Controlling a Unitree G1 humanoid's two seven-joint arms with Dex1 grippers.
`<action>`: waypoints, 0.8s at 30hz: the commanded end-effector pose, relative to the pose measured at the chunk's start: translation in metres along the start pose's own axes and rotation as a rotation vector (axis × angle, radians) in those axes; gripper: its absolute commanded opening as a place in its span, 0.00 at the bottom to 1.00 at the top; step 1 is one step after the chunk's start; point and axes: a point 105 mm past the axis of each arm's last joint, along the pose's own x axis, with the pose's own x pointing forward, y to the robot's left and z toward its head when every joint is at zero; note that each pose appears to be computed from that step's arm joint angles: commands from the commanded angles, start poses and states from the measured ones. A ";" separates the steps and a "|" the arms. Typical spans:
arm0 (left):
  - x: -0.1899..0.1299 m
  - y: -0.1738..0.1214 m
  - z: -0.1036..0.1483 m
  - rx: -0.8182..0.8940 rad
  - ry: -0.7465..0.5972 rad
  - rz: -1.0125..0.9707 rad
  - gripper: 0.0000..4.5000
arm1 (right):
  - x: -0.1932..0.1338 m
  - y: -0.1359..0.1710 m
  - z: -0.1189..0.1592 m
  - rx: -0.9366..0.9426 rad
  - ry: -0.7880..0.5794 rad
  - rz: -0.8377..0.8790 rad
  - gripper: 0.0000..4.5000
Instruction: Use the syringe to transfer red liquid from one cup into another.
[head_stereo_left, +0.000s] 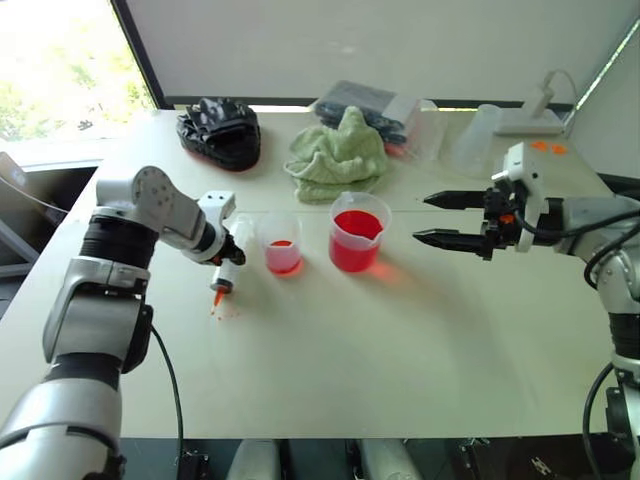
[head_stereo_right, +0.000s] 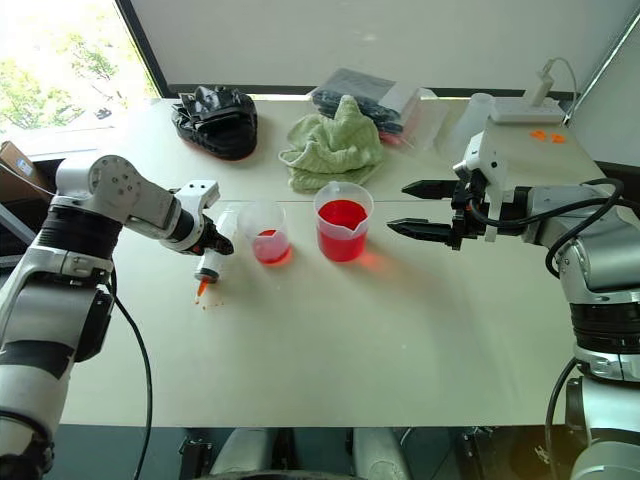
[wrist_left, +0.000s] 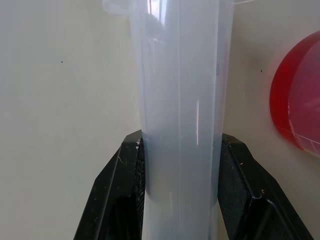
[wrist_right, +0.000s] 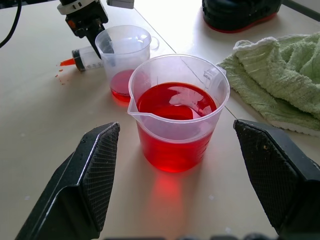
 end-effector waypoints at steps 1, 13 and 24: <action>-0.027 0.007 0.020 -0.039 -0.107 -0.009 0.30 | -0.003 0.000 0.018 -0.066 -0.030 -0.005 0.85; -0.117 0.027 0.083 -0.238 -0.460 -0.018 0.30 | 0.003 -0.007 0.022 -0.094 -0.041 0.002 0.85; -0.181 -0.074 0.173 0.072 -0.925 -0.359 0.30 | -0.004 -0.013 0.029 -0.127 -0.067 -0.071 0.85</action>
